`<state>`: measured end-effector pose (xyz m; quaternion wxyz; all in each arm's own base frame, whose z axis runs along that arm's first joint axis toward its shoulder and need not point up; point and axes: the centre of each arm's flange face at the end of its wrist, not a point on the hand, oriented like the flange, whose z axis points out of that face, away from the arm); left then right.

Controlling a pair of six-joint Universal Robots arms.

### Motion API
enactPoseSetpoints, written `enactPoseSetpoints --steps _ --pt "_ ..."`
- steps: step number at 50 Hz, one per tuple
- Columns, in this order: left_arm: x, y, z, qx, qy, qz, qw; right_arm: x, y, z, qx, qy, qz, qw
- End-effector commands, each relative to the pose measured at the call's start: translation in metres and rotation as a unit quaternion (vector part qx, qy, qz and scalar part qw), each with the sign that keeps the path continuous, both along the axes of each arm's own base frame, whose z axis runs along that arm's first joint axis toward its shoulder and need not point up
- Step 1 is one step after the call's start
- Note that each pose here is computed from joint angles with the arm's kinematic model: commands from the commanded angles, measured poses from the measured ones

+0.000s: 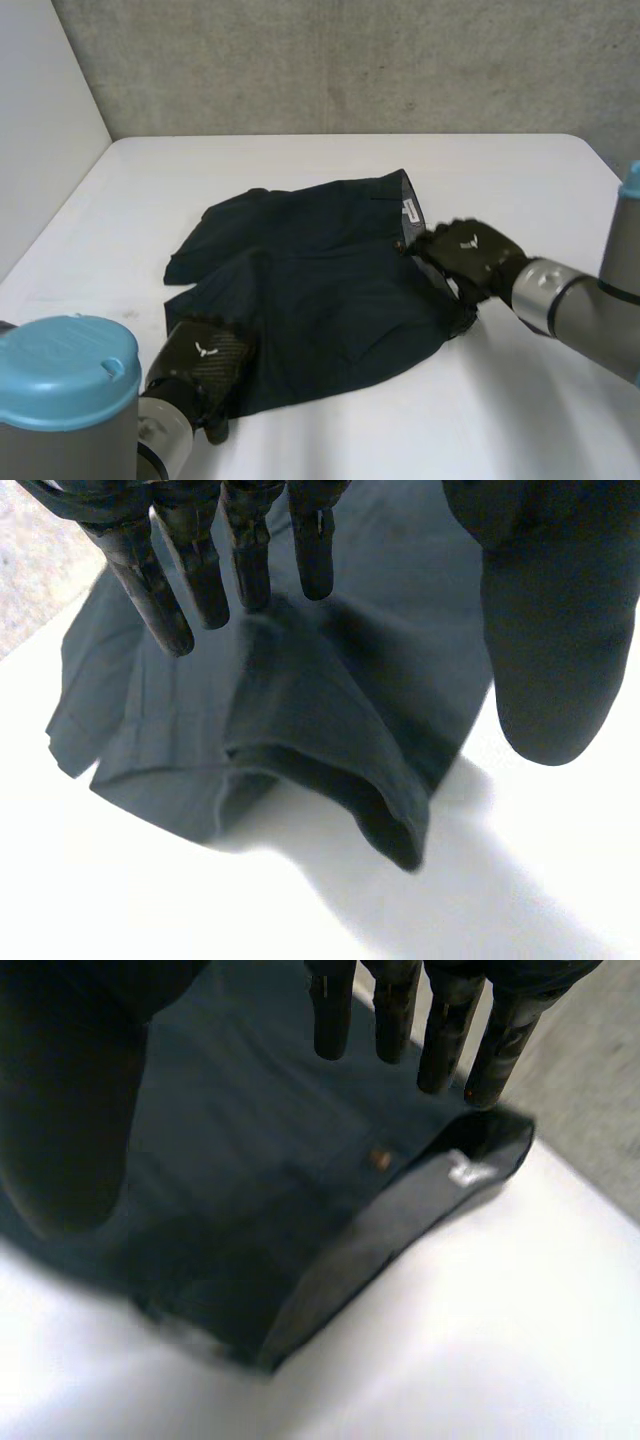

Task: Fold the shorts.

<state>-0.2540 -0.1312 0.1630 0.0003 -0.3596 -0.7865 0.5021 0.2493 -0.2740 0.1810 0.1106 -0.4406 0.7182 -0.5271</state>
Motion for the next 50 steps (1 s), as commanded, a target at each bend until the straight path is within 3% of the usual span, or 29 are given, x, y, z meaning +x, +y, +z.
enactPoseSetpoints --steps 1,14,26,44,50 --pt "0.002 0.000 -0.017 0.004 -0.019 0.014 1.000 -0.020 -0.002 -0.031 -0.025 0.046 0.009 0.999" --pt "0.002 -0.003 -0.024 0.005 -0.024 0.021 0.999 -0.019 -0.012 -0.056 -0.043 0.038 0.006 0.998" --pt "0.002 -0.005 -0.029 0.008 -0.028 0.024 0.999 -0.015 -0.013 -0.055 -0.020 -0.002 0.001 1.000" --pt "0.001 -0.016 -0.028 -0.014 -0.015 0.032 0.999 -0.006 -0.017 -0.060 -0.023 -0.004 0.002 1.000" --pt "0.005 -0.021 -0.029 -0.012 -0.018 0.042 0.999 -0.012 -0.015 -0.045 0.014 -0.020 -0.053 0.998"
